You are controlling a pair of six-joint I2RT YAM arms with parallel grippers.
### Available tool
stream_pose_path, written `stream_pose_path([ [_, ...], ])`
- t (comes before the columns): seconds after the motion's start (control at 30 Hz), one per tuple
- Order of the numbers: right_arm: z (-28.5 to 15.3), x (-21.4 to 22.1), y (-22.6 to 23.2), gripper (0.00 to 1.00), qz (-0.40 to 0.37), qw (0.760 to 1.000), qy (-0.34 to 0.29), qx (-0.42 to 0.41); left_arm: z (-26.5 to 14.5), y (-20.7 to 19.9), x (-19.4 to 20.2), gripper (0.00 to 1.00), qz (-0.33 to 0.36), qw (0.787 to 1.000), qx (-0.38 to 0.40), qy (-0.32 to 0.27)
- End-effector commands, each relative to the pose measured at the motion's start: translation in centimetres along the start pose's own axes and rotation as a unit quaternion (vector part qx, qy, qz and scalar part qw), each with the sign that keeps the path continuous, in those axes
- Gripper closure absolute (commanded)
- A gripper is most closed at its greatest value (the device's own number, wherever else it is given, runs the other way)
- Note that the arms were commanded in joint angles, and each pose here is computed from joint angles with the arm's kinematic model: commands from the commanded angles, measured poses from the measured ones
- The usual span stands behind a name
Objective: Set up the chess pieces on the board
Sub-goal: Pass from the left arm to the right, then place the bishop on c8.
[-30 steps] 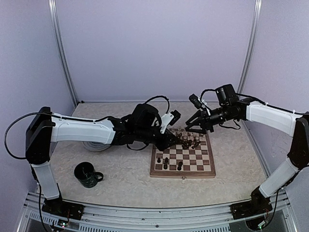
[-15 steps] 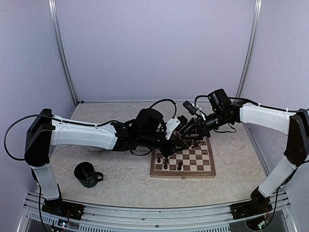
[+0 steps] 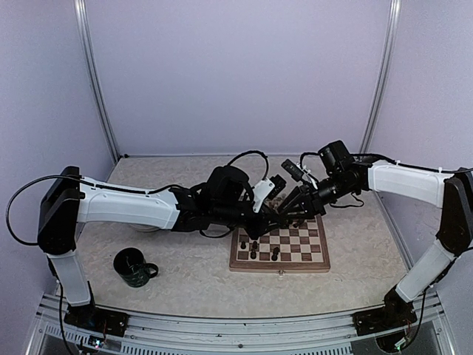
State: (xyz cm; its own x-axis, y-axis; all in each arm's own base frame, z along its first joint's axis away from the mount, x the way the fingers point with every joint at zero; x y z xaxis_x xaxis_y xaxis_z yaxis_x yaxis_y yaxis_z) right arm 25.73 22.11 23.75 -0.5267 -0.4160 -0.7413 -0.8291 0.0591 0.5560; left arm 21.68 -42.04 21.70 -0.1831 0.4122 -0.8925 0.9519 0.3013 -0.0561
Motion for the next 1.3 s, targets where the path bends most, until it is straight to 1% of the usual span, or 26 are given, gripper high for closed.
stream_pose_path([
  [0.0,0.0,0.0,0.3,0.67,-0.015,1.000,-0.006,0.008,-0.9,-0.1,-1.1,0.86,0.000,1.000,0.004,-0.025],
  [0.07,0.1,0.0,0.2,0.74,-0.017,1.000,-0.009,0.012,-0.9,-0.2,-1.1,0.86,-0.002,1.000,0.006,-0.026],
  [0.17,0.0,-0.1,0.1,0.90,-0.020,1.000,-0.010,0.017,-0.9,-0.2,-1.1,0.85,-0.003,1.000,0.008,-0.025],
  [0.23,0.0,-0.1,0.1,0.98,-0.023,0.999,-0.009,0.028,-0.8,-0.2,-1.0,0.80,-0.005,1.000,0.007,-0.023],
  [0.27,-0.2,-0.1,0.1,1.00,-0.027,0.999,-0.009,0.033,-0.9,-0.1,-1.1,0.74,-0.006,1.000,0.005,-0.023],
  [0.33,-0.4,-0.2,0.2,1.00,-0.036,0.998,-0.007,0.048,-0.8,0.0,-1.0,0.62,-0.007,1.000,-0.004,-0.018],
  [0.37,-0.7,-0.2,0.2,1.00,-0.040,0.998,-0.006,0.057,-0.9,0.1,-1.0,0.58,-0.004,1.000,-0.011,-0.016],
  [0.43,-1.6,-0.3,0.3,1.00,-0.048,0.996,-0.003,0.078,-1.1,0.3,-0.9,0.54,0.004,1.000,-0.027,-0.009],
  [0.47,-2.0,-0.3,0.4,1.00,-0.054,0.994,0.001,0.091,-1.3,0.5,-0.9,0.48,0.009,0.999,-0.037,-0.008],
  [0.5,-2.3,-0.1,0.6,1.00,-0.064,0.992,0.009,0.107,-1.6,0.6,-0.9,0.44,0.013,0.999,-0.047,-0.005],
  [0.53,-2.6,0.2,0.8,1.00,-0.072,0.990,0.018,0.120,-1.9,0.7,-0.9,0.42,0.019,0.998,-0.056,-0.006],
  [0.6,-2.8,1.4,1.2,1.00,-0.086,0.985,0.038,0.142,-2.7,0.9,-1.3,0.41,0.030,0.997,-0.073,-0.013],
  [0.73,-2.2,5.3,1.9,1.00,-0.102,0.977,0.092,0.162,-4.0,1.9,-1.6,0.40,0.043,0.991,-0.123,-0.022],
  [0.8,-1.5,7.0,2.4,1.00,-0.119,0.972,0.117,0.167,-4.3,2.8,-1.6,0.40,0.041,0.988,-0.148,-0.019],
  [0.87,-1.0,8.3,2.8,1.00,-0.133,0.966,0.135,0.174,-4.3,3.6,-1.5,0.41,0.032,0.987,-0.156,-0.017],
  [1.07,0.2,10.5,3.1,1.00,-0.154,0.959,0.156,0.180,-5.0,5.2,-1.7,0.40,0.002,0.987,-0.159,-0.031],
  [1.27,0.9,11.1,2.3,1.00,-0.161,0.953,0.162,0.201,-4.8,5.5,-1.5,0.40,-0.003,0.987,-0.159,-0.028],
])
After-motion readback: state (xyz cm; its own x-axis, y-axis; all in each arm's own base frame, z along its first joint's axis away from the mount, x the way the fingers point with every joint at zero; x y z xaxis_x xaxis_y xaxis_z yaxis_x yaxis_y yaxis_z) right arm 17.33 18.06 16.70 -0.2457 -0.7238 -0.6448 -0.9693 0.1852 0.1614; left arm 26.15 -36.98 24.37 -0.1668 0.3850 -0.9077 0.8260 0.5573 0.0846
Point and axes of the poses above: each gripper's point midway between its finger pads, its own z axis out along the fingers, its own y axis along the line the jaws close on, x = y × z, the point moved 9 cm from there along -z, back along the fingers, and after that the axes turned 8 degrees about z, right-handed, at the moved point
